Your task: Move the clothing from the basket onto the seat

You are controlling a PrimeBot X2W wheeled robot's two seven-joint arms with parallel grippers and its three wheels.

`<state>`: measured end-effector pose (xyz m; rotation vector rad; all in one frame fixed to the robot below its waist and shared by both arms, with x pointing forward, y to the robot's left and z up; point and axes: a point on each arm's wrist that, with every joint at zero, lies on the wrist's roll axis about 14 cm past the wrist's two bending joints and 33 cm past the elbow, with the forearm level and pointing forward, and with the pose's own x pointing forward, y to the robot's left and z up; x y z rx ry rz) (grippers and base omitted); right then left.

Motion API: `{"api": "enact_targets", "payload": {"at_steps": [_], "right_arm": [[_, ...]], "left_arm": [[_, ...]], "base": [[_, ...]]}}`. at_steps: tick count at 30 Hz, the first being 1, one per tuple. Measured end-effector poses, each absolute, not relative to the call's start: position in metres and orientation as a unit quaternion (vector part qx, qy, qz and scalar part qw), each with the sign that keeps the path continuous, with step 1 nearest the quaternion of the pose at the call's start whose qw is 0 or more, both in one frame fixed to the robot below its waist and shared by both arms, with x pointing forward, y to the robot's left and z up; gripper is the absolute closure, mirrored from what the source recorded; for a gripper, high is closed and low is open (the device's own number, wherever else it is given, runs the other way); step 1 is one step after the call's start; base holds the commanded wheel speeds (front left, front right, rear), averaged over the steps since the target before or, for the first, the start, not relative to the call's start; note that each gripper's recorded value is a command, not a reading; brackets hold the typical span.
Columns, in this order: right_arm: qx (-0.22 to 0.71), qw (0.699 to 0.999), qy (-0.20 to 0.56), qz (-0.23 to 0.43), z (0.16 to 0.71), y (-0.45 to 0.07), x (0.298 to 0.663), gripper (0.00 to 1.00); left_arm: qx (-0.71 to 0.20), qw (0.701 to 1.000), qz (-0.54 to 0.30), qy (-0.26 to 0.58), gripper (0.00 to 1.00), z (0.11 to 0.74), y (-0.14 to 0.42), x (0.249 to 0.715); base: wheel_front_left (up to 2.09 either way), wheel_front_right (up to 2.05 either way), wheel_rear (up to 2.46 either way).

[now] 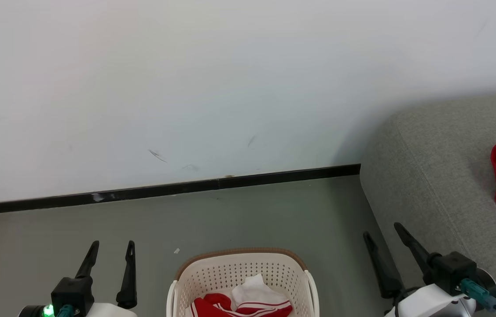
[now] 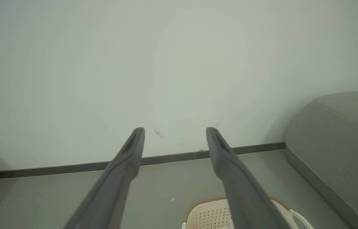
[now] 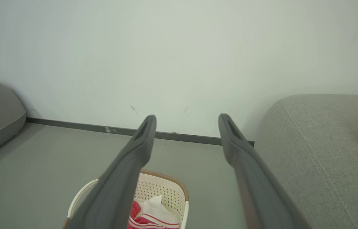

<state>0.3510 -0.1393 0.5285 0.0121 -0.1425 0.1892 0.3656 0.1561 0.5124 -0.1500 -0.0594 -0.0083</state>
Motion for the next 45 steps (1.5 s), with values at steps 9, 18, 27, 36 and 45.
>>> {"api": "enact_targets", "payload": {"at_steps": [9,18,27,36,45], "right_arm": [[0.006,0.993,-0.076,0.095,0.531,-0.138,0.348,0.0],[0.001,0.993,-0.074,0.094,0.53,-0.138,0.346,0.0],[-0.004,0.993,-0.08,0.086,0.533,-0.143,0.348,0.0],[-0.016,0.994,-0.092,0.061,0.542,-0.16,0.354,0.0],[-0.032,0.994,-0.098,0.028,0.547,-0.182,0.36,0.0]], "left_arm": [[-0.074,0.997,-0.002,-0.023,0.0,0.508,0.157,0.366],[-0.072,0.997,0.002,-0.011,0.0,0.5,0.16,0.366],[-0.051,0.999,-0.007,0.018,0.0,0.482,0.16,0.363],[-0.025,0.997,-0.068,0.037,0.0,0.476,0.134,0.38],[0.012,0.986,-0.144,0.086,0.0,0.449,0.095,0.391]], "base": [[0.0,0.0,0.0],[0.0,0.0,0.0],[0.0,0.0,0.0],[0.0,0.0,0.0],[0.0,0.0,0.0]]}}
